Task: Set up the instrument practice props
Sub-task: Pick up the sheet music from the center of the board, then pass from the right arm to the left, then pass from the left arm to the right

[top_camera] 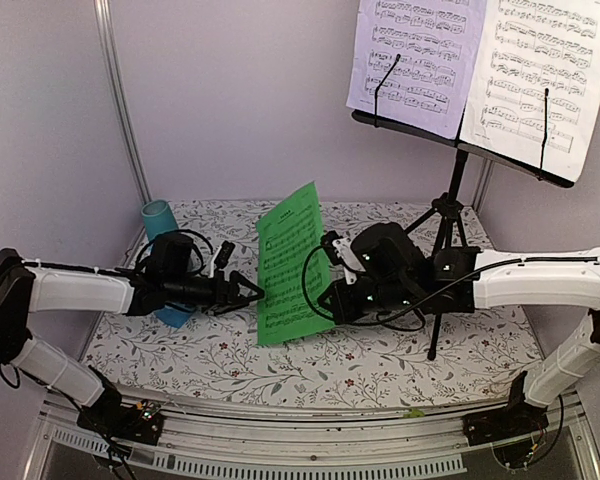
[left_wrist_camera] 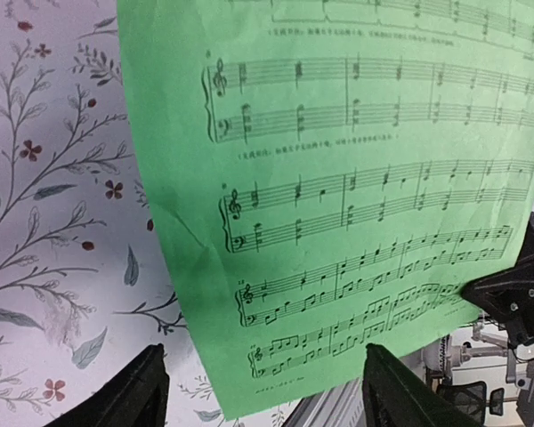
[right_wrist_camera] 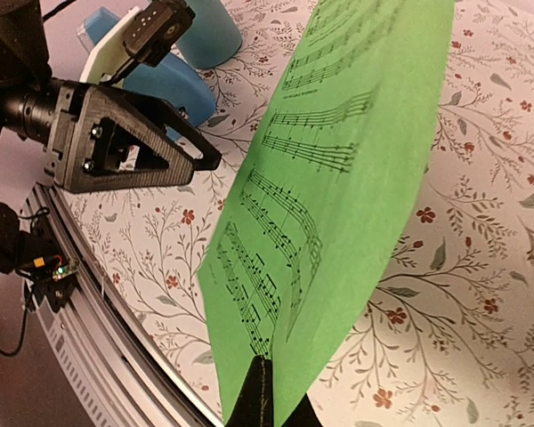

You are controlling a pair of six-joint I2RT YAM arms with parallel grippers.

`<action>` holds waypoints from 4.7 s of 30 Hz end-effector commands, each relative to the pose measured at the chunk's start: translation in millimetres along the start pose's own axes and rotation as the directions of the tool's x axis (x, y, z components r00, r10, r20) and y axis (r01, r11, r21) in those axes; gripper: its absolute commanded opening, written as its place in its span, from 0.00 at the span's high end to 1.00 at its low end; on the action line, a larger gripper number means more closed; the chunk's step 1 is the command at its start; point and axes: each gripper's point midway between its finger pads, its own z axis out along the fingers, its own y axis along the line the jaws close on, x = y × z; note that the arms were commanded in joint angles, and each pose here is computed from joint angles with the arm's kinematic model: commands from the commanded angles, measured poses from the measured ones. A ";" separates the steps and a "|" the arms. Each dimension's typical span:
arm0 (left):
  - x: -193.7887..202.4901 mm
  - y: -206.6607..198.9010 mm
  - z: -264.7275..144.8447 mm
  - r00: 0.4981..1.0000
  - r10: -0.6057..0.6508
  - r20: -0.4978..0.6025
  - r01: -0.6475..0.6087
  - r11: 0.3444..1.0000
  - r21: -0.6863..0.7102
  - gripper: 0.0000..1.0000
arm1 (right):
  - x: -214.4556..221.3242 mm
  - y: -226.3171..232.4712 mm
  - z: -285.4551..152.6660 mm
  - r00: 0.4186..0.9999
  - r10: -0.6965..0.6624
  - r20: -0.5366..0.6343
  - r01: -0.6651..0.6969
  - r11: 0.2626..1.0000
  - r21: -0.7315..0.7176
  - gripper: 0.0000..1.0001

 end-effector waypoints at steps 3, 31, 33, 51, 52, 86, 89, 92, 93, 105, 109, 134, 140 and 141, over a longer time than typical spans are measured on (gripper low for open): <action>-41.9 -50.1 -20.7 0.984 0.045 0.172 -0.078 0.980 0.185 0.25 | -17.1 0.0 -54.6 0.984 -0.176 0.007 0.176 0.984 0.002 1.00; -111.5 -174.7 -67.0 0.889 0.080 0.451 -0.327 0.801 0.502 0.57 | -83.7 31.2 -157.4 0.978 -0.059 0.200 0.134 0.912 -0.387 1.00; -111.5 -178.2 -65.6 0.895 0.077 0.439 -0.322 0.794 0.516 0.64 | -79.3 29.8 -158.7 0.979 -0.057 0.197 0.132 0.912 -0.389 1.00; -84.4 -241.5 -85.2 0.790 0.467 0.396 -0.612 0.571 0.547 1.00 | -98.9 9.0 -178.6 0.939 -0.086 0.333 0.183 0.945 -0.272 0.19; -81.4 -244.5 -87.3 0.783 0.483 0.392 -0.620 0.553 0.557 1.00 | -104.8 7.5 -180.8 0.932 -0.088 0.353 0.189 0.946 -0.262 0.18; -61.9 -283.3 -129.4 0.681 0.615 0.397 -0.719 0.459 0.522 1.00 | -175.5 33.2 -213.0 0.810 -0.094 0.579 0.386 0.829 -0.405 0.32; -62.5 -283.7 -130.1 0.681 0.613 0.401 -0.720 0.461 0.519 1.00 | -176.7 34.0 -218.9 0.802 -0.091 0.590 0.390 0.829 -0.402 0.38; -63.1 -285.9 -132.6 0.678 0.609 0.411 -0.724 0.457 0.517 1.00 | -175.8 37.3 -221.1 0.804 -0.083 0.588 0.393 0.817 -0.422 0.43; -63.2 -287.1 -134.0 0.677 0.608 0.414 -0.725 0.455 0.518 1.00 | -174.7 37.6 -219.9 0.808 -0.082 0.584 0.392 0.814 -0.428 0.44; -56.8 -302.7 -149.2 0.656 0.607 0.449 -0.743 0.414 0.526 1.00 | -165.6 39.6 -207.1 0.829 -0.046 0.558 0.373 0.789 -0.488 0.45; -58.2 -304.8 -151.5 0.650 0.605 0.459 -0.750 0.412 0.518 1.00 | -163.9 41.7 -202.7 0.839 -0.044 0.543 0.371 0.777 -0.509 0.52; -78.9 -305.2 -144.0 0.648 0.592 0.479 -0.760 0.467 0.451 1.00 | -170.8 48.3 -232.4 0.834 -0.018 0.552 0.359 0.776 -0.518 0.89; -94.0 -297.2 -132.7 0.667 0.576 0.471 -0.744 0.537 0.397 1.00 | -178.3 44.8 -242.1 0.828 -0.016 0.561 0.340 0.810 -0.478 1.00; -97.1 -295.8 -130.8 0.670 0.573 0.472 -0.742 0.551 0.383 1.00 | -179.0 43.4 -243.1 0.828 -0.015 0.560 0.334 0.816 -0.471 1.00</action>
